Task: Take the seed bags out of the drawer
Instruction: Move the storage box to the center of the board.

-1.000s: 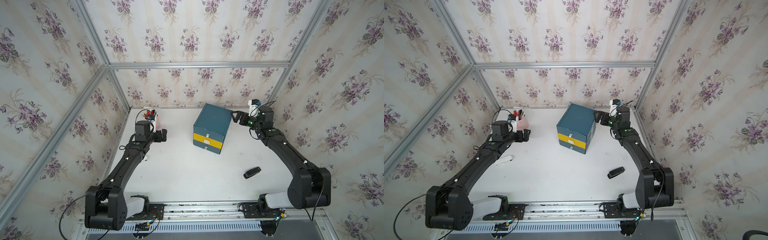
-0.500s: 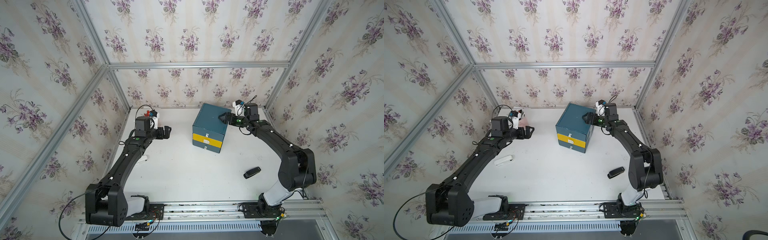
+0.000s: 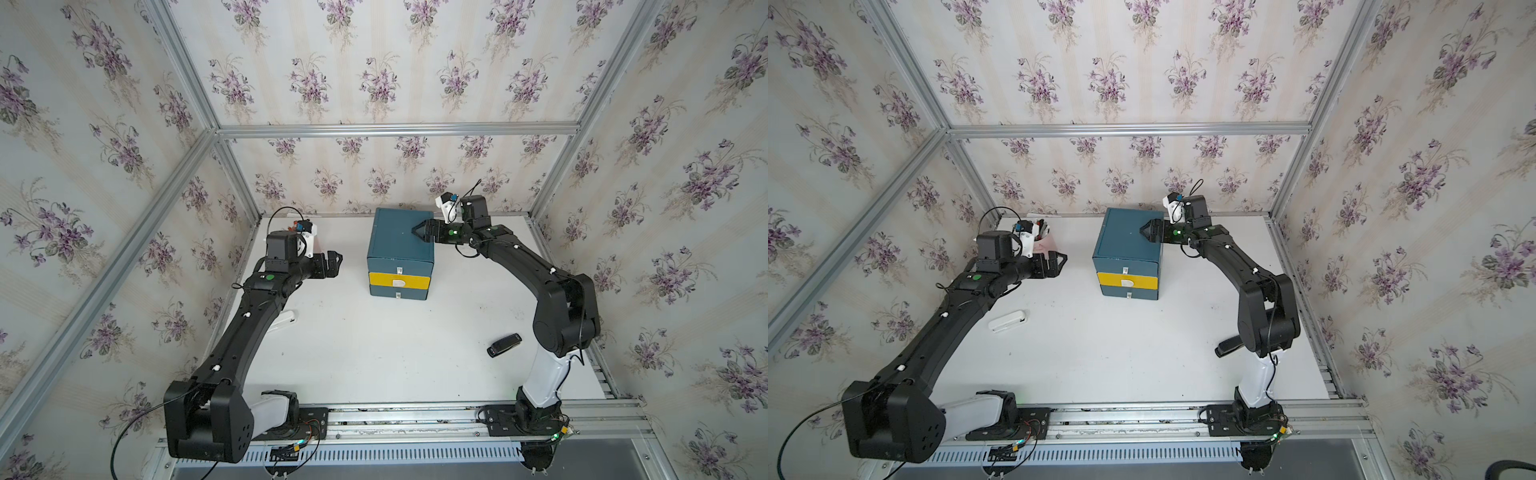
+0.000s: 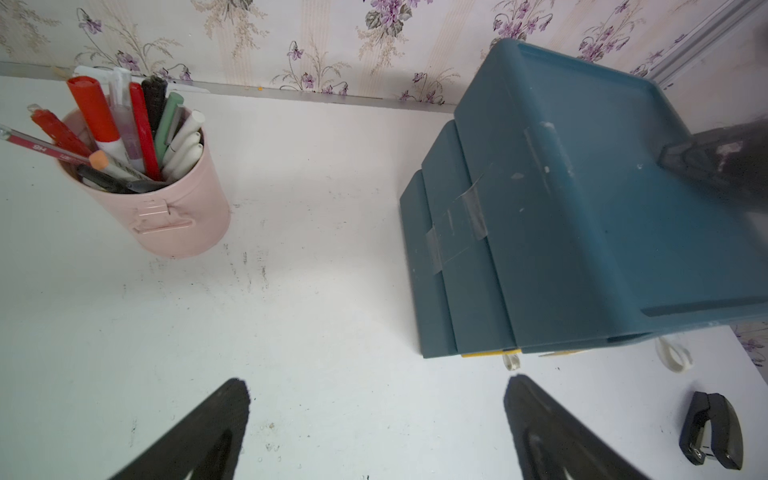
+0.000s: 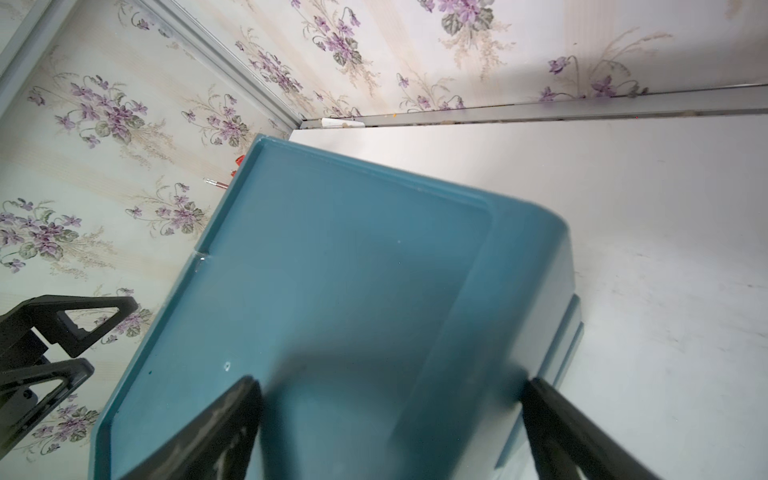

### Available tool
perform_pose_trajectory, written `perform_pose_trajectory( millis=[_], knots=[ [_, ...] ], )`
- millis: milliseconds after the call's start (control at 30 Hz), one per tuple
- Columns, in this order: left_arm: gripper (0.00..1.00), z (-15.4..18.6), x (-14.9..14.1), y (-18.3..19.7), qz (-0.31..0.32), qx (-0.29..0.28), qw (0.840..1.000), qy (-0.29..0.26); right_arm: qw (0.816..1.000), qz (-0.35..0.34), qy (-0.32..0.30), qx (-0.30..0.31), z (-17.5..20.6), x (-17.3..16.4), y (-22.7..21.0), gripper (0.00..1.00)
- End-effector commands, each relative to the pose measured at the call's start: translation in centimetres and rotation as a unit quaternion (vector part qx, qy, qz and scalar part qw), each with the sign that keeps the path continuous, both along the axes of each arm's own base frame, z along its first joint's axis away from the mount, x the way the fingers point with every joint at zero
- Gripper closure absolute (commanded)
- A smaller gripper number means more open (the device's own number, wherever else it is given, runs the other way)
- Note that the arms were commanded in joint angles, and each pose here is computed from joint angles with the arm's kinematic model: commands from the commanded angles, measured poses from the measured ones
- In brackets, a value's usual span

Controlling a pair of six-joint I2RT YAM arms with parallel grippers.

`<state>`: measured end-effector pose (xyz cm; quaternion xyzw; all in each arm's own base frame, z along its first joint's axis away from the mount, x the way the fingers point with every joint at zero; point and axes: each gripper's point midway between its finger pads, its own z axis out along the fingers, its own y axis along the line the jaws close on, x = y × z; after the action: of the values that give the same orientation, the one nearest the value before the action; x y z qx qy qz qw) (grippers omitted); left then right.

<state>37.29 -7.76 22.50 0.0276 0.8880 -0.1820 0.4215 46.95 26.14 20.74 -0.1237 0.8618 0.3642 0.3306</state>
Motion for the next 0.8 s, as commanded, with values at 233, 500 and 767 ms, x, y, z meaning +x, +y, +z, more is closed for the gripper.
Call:
perform_pose_trajectory(
  millis=[233, 500, 767],
  knots=[
    [0.0, 0.9, -1.9, -1.4, -0.021, -0.035, 0.999, 0.018, 0.996, 0.079, 0.032, -0.015, -1.5, -1.5, 6.4, 0.0],
    [0.0, 1.1, -2.2, -3.3, -0.035, -0.063, 0.997, 0.031, 0.993, 0.114, 0.036, -0.013, -1.5, -2.3, 9.5, 0.0],
    [0.01, 0.6, -1.4, -5.2, -0.048, -0.072, 0.995, 0.038, 0.997, 0.063, -0.011, -0.031, 1.8, -2.9, 7.3, 0.0]
  ],
)
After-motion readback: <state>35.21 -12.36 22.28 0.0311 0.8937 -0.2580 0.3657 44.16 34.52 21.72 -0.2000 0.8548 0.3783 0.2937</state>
